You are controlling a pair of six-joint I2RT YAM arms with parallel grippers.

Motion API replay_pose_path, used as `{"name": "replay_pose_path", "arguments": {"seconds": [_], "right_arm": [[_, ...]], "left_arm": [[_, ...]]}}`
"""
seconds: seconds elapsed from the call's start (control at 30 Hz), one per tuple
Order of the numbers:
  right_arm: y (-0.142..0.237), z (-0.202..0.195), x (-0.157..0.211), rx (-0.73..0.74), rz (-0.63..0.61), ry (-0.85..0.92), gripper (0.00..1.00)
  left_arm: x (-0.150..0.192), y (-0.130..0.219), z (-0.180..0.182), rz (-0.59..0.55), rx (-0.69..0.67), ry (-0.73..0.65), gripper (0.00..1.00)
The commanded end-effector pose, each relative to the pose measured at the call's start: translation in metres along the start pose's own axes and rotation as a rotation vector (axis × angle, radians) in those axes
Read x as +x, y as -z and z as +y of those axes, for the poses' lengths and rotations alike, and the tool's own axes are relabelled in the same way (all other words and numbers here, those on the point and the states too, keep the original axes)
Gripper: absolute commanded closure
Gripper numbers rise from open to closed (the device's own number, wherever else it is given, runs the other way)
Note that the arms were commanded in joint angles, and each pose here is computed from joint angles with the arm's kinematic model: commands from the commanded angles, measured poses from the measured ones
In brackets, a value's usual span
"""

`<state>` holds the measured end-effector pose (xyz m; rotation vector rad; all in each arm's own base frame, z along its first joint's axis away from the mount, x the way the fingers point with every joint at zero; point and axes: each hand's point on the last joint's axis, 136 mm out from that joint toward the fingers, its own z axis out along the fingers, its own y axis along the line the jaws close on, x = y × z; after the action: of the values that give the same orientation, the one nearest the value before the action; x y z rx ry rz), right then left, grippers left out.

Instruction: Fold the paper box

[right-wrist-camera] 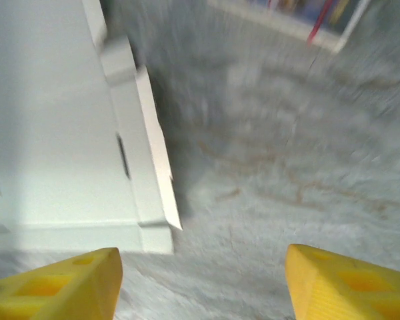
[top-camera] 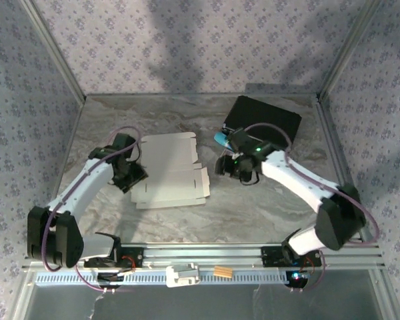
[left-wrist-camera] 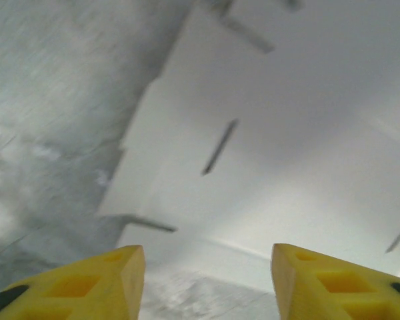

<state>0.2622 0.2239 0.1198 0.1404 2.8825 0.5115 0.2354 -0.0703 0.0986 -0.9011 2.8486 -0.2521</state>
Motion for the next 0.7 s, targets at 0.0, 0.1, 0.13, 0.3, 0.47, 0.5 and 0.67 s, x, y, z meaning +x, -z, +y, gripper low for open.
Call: {"name": "replay_pose_path", "arguments": {"seconds": [0.0, 0.1, 0.13, 0.3, 0.47, 0.5, 0.67], "right_arm": [[-0.029, 0.018, 0.013, -0.018, 0.107, 0.152, 0.37], [-0.058, 0.029, 0.009, -0.062, 0.167, 0.209, 0.43], [-0.065, 0.031, 0.009, -0.094, 0.184, 0.194, 0.45], [-0.093, 0.034, 0.012, -0.155, 0.241, 0.169, 0.47], [-0.104, 0.043, 0.011, -0.201, 0.259, 0.147, 0.49], [-0.107, 0.044, 0.012, -0.199, 0.264, 0.147, 0.51], [-0.117, 0.031, 0.013, -0.128, 0.27, 0.137, 0.59]], "left_arm": [[0.015, -0.002, 0.02, 0.084, -0.008, 0.03, 0.48], [0.008, 0.002, 0.017, 0.052, 0.007, 0.018, 0.48], [0.007, 0.003, 0.017, 0.048, 0.007, 0.016, 0.47], [0.007, -0.001, 0.019, 0.054, 0.002, 0.013, 0.47], [0.01, -0.005, 0.016, 0.085, 0.016, 0.0, 0.47], [0.01, -0.006, 0.015, 0.087, 0.019, -0.002, 0.48], [0.006, 0.001, 0.007, 0.076, 0.036, -0.031, 0.48]]}}
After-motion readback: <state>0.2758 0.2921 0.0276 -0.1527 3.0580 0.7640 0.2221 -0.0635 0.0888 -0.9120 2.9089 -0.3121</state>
